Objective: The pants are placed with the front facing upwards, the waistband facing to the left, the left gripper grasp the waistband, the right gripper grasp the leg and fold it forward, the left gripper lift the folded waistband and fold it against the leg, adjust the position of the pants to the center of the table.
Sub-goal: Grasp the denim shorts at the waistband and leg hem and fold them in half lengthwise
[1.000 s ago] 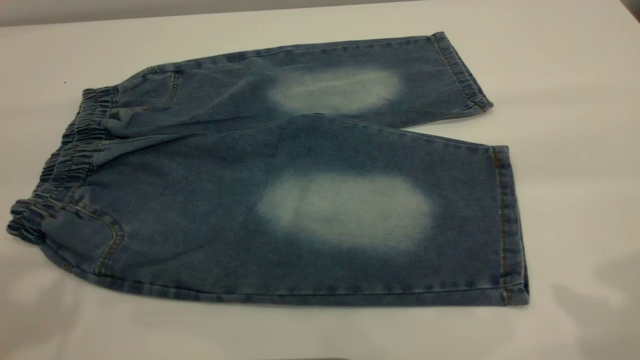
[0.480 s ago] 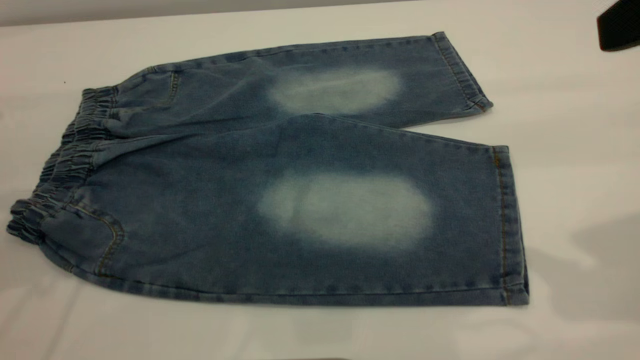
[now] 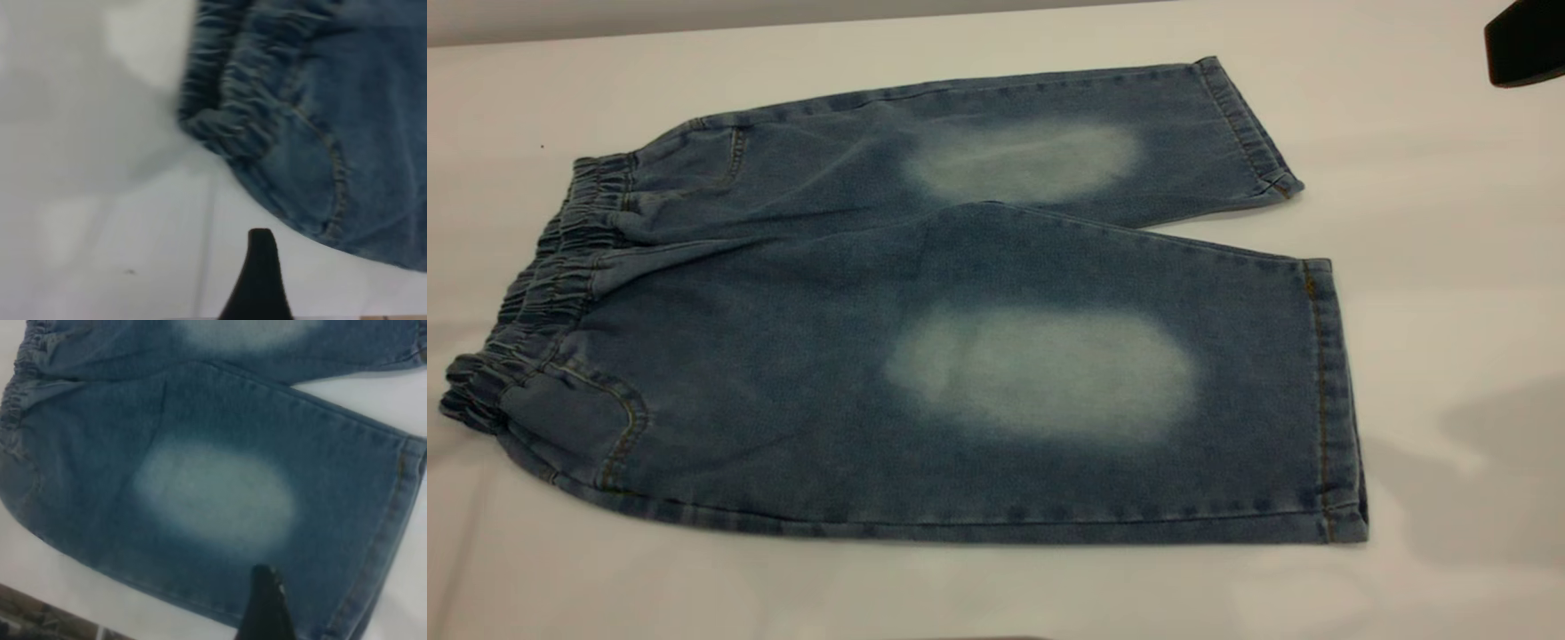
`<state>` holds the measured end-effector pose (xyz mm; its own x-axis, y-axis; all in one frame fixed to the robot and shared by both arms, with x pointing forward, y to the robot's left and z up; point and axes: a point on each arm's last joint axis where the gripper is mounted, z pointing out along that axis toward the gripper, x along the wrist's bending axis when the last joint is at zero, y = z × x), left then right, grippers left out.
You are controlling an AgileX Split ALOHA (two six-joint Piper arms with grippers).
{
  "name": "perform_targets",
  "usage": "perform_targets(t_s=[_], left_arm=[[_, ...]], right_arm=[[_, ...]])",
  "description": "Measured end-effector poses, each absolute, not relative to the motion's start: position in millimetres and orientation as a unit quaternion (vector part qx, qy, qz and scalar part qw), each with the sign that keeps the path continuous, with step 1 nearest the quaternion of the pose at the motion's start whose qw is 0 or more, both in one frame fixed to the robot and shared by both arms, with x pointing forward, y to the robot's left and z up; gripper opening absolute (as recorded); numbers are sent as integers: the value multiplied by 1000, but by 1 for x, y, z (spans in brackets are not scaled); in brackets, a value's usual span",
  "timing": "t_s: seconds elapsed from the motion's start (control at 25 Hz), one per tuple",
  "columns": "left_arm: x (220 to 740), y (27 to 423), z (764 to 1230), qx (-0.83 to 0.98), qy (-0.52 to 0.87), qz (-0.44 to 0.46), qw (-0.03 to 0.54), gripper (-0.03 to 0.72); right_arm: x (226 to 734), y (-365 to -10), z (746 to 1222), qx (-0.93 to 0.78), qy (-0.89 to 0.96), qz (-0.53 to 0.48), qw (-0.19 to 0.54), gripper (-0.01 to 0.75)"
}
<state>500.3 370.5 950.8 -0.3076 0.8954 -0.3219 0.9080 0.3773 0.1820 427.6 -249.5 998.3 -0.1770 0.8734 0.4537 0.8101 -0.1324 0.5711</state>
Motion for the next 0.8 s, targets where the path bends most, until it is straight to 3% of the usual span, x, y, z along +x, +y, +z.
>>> perform_targets(t_s=[0.8], left_arm=[[516,382,851,517,844,-82,114,559]], right_arm=[[429,-251,999,641,654,397,53,468]])
